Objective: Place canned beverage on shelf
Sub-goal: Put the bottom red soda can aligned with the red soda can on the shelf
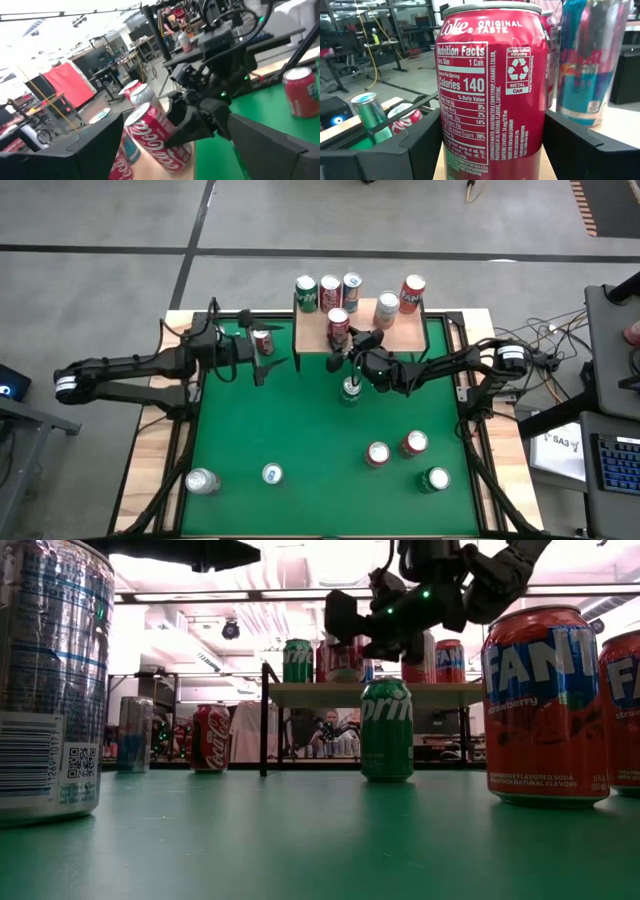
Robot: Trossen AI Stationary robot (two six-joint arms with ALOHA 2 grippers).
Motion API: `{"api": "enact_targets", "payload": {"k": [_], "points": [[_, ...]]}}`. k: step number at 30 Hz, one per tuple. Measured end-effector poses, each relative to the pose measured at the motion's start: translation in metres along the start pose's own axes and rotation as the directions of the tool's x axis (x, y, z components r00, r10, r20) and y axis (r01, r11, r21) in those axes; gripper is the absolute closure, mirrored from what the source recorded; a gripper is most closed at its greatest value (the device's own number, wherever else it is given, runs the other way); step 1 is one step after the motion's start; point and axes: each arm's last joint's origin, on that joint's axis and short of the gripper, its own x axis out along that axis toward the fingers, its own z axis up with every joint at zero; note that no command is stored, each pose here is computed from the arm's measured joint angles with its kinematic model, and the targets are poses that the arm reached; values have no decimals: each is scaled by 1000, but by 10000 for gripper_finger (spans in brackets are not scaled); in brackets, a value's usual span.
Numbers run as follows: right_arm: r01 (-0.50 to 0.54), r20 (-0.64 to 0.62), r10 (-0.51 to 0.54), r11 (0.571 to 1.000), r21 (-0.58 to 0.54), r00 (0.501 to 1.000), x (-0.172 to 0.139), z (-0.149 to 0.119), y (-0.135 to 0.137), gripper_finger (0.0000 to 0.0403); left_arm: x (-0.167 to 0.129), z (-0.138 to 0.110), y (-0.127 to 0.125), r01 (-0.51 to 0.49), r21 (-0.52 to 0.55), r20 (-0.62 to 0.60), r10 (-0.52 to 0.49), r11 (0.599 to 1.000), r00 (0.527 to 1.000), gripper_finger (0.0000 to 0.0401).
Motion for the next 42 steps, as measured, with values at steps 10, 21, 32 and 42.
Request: {"api": "enact_targets", "payload": {"k": [10, 21, 32, 42], "points": [[56, 19, -56, 998, -12, 998, 4, -8, 0, 115, -1, -3, 5, -24, 38, -18, 24, 999, 1000, 58], [64, 9, -64, 995, -81, 998, 6, -10, -2, 63, -1, -3, 5, -23, 46, -18, 24, 999, 1000, 58], [78, 51, -73, 992, -95, 996, -1, 10, -3, 61, -1, -3, 5, -23, 46, -19, 24, 999, 1000, 58], [31, 112, -19, 994, -104, 993, -23, 46, 2, 58, 12, -12, 1, -1, 43, -56, 3, 999, 998, 58]]}}
